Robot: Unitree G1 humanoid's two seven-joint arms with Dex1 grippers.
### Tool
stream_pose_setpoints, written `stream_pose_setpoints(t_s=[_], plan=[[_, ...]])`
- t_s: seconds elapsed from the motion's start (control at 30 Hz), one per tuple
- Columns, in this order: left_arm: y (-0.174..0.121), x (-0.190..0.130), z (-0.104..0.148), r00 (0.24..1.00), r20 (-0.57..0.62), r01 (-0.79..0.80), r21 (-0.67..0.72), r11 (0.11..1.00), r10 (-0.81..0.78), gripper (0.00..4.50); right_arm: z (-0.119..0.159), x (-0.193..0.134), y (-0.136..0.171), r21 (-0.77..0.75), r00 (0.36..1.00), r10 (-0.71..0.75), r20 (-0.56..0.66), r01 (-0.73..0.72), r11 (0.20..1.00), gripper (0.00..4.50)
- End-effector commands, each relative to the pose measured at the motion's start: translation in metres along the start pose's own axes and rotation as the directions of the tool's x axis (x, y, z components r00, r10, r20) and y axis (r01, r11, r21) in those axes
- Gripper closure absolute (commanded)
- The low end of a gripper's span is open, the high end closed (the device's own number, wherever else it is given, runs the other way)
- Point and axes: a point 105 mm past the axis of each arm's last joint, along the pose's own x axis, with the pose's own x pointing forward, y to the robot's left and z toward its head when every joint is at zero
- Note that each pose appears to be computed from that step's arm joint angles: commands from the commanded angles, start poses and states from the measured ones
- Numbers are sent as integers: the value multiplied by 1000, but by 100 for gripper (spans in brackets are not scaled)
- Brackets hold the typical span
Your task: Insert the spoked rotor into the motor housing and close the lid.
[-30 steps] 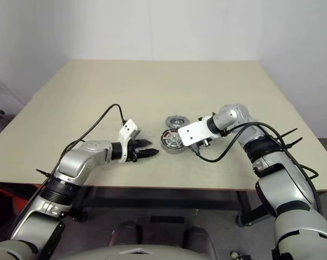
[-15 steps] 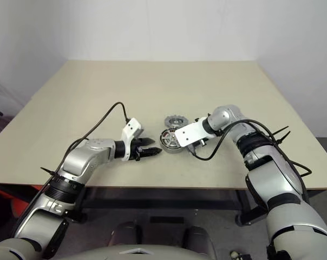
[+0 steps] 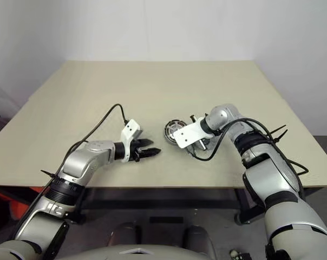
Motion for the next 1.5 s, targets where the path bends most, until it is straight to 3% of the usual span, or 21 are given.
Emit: stream_pose_setpoints(t_s=[0.03, 0.33, 0.77, 1.1, 1.23, 1.5], plan=[[3, -2, 11, 999, 41, -21, 27, 999, 20, 150, -1, -3, -6, 34, 999, -50, 8, 49, 998, 404], [9, -4, 8, 996, 61, -63, -5, 998, 63, 150, 18, -22, -19, 72, 990, -100, 102, 93, 993, 404], [22, -23, 3, 985, 82, -145, -55, 988, 149, 150, 58, 7, -30, -22, 979, -93, 179, 98, 995, 404], [22, -29, 0, 981, 82, -170, -66, 983, 175, 150, 59, 20, -25, -60, 984, -40, 172, 51, 997, 404], [23, -29, 0, 981, 80, -171, -68, 983, 176, 150, 63, 15, -30, -79, 978, -74, 195, 91, 993, 318], [21, -24, 0, 983, 80, -157, -70, 985, 163, 150, 75, -18, -47, -8, 931, -232, 280, 244, 970, 43]])
